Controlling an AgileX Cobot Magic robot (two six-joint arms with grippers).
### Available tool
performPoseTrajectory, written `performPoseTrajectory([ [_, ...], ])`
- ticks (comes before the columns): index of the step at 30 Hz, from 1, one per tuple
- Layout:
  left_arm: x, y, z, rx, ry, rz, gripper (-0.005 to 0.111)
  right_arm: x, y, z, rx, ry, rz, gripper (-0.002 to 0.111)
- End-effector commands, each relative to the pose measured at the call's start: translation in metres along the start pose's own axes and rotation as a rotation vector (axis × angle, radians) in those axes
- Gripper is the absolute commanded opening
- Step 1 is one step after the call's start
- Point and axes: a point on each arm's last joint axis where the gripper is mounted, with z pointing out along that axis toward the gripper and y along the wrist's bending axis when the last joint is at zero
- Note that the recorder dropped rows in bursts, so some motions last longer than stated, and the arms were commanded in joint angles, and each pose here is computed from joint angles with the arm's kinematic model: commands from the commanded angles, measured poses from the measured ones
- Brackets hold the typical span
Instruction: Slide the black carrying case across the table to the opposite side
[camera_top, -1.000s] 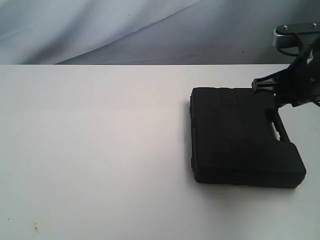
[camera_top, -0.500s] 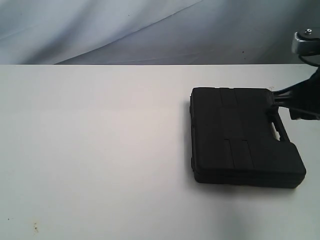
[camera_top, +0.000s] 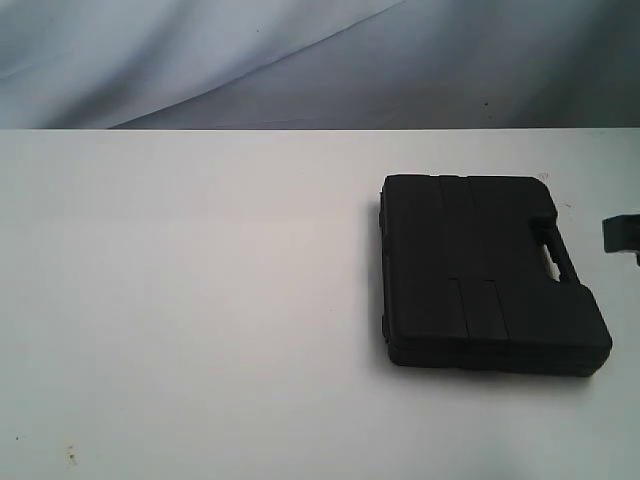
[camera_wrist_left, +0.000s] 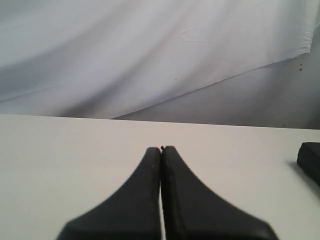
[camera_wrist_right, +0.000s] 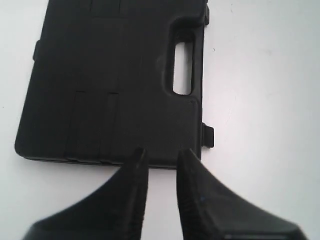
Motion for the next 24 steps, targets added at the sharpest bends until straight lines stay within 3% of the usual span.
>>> performPoseTrajectory([
  [1,0.001,0.0,0.0,-0.004,-0.004,-0.003,0.001,0.012,-0.004,-0.019,-0.031,-0.079,0.038,0.02],
  [15,0.001,0.0,0.0,-0.004,-0.004,-0.003,0.001,0.038,-0.012,-0.08,-0.172,-0.303,0.128,0.019],
  [24,0.001,0.0,0.0,-0.004,-0.004,-0.003,0.001,0.06,-0.021,-0.102,-0.214,-0.44,0.139,0.01],
])
